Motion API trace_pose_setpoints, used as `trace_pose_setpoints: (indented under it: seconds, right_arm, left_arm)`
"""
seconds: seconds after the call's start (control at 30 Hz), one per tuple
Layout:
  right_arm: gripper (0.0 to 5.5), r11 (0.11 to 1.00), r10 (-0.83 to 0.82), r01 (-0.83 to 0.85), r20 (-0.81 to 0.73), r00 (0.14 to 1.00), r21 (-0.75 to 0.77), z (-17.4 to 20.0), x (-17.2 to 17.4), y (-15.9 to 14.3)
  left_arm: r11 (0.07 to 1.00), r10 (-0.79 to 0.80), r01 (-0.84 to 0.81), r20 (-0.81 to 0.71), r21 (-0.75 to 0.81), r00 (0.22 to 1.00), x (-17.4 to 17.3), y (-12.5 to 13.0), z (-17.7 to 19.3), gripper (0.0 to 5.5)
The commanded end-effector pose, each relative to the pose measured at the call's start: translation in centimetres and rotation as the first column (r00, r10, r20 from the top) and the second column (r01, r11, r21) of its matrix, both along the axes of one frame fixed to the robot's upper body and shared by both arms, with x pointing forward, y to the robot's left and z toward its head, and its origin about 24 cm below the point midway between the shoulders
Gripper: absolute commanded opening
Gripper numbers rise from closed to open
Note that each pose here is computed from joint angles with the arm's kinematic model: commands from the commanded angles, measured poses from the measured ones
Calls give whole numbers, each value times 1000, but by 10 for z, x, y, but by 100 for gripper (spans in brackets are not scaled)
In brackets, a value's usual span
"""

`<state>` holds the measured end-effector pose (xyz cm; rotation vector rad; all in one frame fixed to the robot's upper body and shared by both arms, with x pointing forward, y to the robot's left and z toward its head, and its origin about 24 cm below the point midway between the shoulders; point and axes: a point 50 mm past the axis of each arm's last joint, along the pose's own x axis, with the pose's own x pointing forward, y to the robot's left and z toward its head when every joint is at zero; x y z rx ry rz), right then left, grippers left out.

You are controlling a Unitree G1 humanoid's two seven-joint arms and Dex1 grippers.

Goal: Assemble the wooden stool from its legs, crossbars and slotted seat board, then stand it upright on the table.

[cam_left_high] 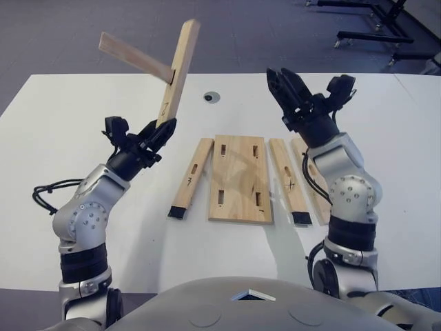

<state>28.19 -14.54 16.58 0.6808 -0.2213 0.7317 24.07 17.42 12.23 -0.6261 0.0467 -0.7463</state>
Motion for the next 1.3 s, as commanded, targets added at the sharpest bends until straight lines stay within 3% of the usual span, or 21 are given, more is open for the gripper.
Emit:
trace_pose_setpoints:
  seconds: [0.03, 0.13, 0.2, 0.47, 1.03, 1.3]
  right_arm:
    - [368, 972, 172, -172, 15, 985, 161, 6, 8, 6]
    - [368, 912, 318, -336, 111, 942, 235, 20, 4, 14]
    - [368, 906, 339, -360, 127, 932, 224, 24, 7, 13]
    - [489, 895, 358, -396, 199, 912, 203, 41, 5, 5]
    - [490, 835, 528, -541, 128, 839, 104, 32, -7, 40]
    - [472, 816, 552, -563, 111, 827, 134, 28, -7, 41]
  left_arm:
    - [943, -294, 302, 74, -141, 953, -8, -15, 23, 204]
    - [870, -451, 459, 84, -180, 889, -16, -16, 29, 204]
    - [835, -509, 516, 88, -193, 856, -21, -17, 31, 204]
    - [821, -528, 531, 76, -209, 846, -25, -19, 26, 204]
    - [813, -553, 556, 72, -169, 830, -30, -25, 13, 204]
    - [811, -556, 561, 79, -163, 827, -31, -27, 13, 204]
